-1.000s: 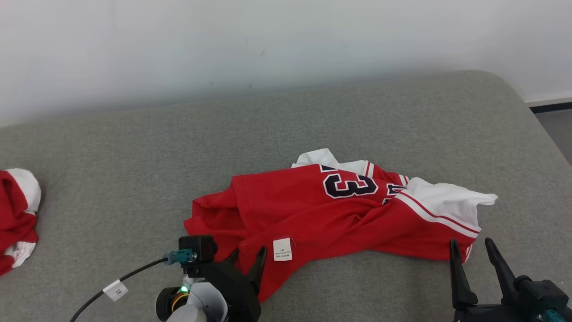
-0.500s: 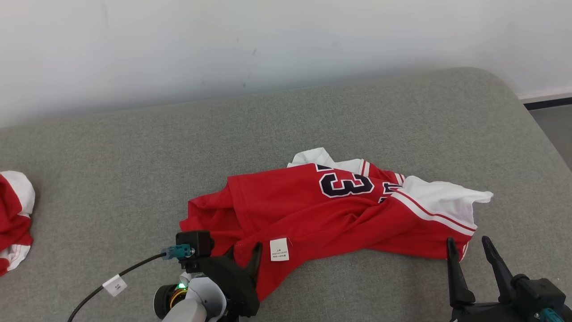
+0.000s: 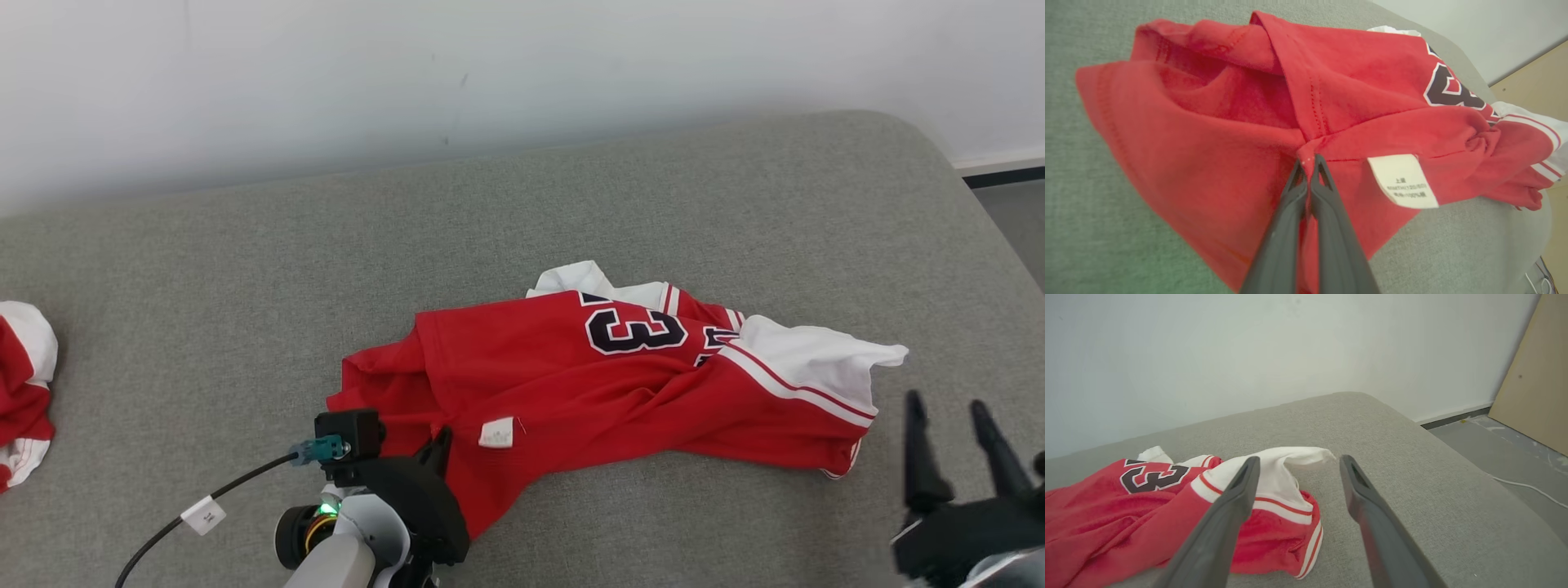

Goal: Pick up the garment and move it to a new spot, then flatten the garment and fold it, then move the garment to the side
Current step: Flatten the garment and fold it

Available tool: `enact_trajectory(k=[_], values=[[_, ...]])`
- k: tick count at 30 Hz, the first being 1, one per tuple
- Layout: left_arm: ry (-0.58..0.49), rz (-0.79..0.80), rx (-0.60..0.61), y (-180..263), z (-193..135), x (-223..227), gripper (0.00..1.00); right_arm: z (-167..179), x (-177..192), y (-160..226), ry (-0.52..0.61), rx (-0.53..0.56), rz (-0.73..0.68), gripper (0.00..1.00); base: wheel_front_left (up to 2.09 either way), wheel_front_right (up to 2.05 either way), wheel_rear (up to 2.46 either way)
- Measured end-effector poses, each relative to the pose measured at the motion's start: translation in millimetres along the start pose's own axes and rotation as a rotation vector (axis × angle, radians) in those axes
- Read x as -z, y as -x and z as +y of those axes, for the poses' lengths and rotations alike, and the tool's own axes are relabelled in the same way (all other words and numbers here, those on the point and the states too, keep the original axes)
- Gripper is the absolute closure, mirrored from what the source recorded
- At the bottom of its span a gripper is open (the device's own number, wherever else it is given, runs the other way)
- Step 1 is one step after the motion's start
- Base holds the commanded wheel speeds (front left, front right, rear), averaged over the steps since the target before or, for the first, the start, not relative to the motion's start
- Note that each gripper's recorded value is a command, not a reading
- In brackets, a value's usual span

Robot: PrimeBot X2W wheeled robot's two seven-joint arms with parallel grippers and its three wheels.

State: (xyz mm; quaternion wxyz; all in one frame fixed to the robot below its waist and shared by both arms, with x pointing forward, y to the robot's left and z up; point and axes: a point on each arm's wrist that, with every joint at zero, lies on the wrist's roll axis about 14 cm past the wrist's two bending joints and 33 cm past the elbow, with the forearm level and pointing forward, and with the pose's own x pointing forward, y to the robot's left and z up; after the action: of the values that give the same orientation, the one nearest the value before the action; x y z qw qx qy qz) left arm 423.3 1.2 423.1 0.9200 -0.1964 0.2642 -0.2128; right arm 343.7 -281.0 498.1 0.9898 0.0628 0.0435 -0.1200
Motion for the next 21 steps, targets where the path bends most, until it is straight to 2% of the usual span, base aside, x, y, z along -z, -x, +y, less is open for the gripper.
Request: enact_trajectory(k=[4, 7, 10, 17, 21], values=[[-0.004, -0.004, -0.007, 0, 4, 0, 1.00, -28, 7, -8, -0.136, 0.079, 0.140, 0.00, 0.00, 0.00, 0.00], [-0.008, 0.001, -0.008, -1, 5, 2, 1.00, -38, 18, -17, -0.321, 0.097, 0.240, 0.00, 0.00, 0.00, 0.00], [-0.013, 0.005, -0.007, -2, 6, 3, 1.00, -36, 17, -31, -0.405, 0.086, 0.289, 0.00, 0.00, 0.00, 0.00], [-0.023, 0.012, 0.012, -8, 3, 3, 1.00, -24, 25, -54, -0.401, 0.059, 0.449, 0.00, 0.00, 0.00, 0.00], [-0.019, 0.020, 0.013, -10, 4, 6, 1.00, -16, 18, -67, -0.401, 0.037, 0.471, 0.00, 0.00, 0.00, 0.00]])
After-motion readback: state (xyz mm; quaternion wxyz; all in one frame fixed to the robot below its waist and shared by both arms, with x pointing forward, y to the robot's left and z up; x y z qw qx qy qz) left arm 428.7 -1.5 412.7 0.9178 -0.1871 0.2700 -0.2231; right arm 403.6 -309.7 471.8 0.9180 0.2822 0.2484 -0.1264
